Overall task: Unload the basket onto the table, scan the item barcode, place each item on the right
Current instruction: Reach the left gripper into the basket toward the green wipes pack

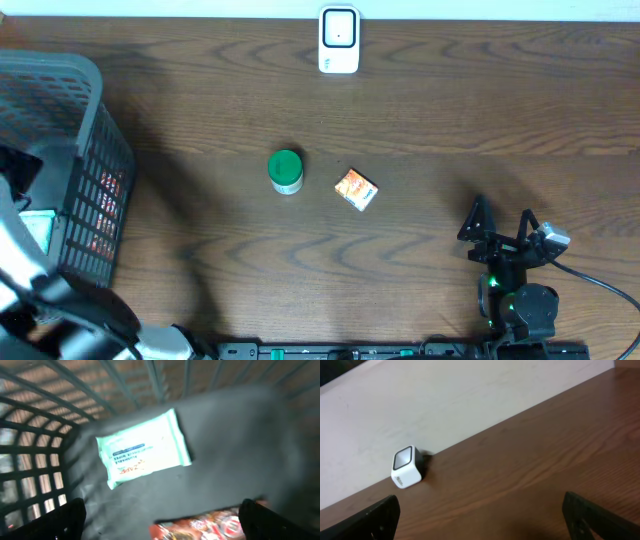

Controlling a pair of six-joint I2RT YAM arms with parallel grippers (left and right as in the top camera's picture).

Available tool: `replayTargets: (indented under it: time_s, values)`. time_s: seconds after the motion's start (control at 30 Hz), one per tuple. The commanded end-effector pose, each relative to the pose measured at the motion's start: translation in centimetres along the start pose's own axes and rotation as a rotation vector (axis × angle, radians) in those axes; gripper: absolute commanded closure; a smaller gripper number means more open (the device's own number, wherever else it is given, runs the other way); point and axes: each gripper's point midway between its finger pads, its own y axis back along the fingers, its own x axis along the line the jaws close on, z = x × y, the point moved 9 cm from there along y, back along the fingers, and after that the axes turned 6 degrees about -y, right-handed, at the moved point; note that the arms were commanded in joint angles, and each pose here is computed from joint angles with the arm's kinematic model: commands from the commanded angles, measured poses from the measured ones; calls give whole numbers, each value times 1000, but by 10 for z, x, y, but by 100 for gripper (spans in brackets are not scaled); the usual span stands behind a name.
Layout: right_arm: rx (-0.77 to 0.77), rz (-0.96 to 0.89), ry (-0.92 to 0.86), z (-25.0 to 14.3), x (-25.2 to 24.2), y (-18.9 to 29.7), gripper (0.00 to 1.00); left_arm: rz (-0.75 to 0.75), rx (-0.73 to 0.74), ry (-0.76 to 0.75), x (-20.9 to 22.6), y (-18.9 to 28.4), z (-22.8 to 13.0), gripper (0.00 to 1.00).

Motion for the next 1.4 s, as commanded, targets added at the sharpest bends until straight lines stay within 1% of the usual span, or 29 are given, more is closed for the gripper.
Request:
replayTargets:
  time_s: [0.0,0.23,0.6,0.83,0.97,1.03,1.1,1.23,1.3,1.37]
  values:
    - [3,-2,-8,-1,0,0,1,71,65,-63,-4,-31,-2,2]
    - [3,-2,-8,-1,0,0,1,114,152,-177,-16,-80,-6,2]
    - [3,-3,-8,-1,0,0,1,134,180,-194,-28,-117,-9,2]
    - [3,-3,-8,-1,0,0,1,162,257,-233,-31,-143,-23,2]
    - [3,-3,-8,-1,0,0,1,243,294,-266,-26,-156,-31,2]
    - [3,-2,-8,-1,0,0,1,335,298,-295,-18,-158,-32,2]
    - [3,-3,-8,-1,0,0,1,396,292,-312,-12,-156,-31,2]
    - [3,-3,-8,-1,0,0,1,437,330,-281,-1,-154,-35,1]
    - [3,-3,-8,-1,0,0,1,444,352,-288,2,-153,-38,6]
    - [3,-3,-8,-1,0,0,1,450,370,-296,3,-153,-41,33]
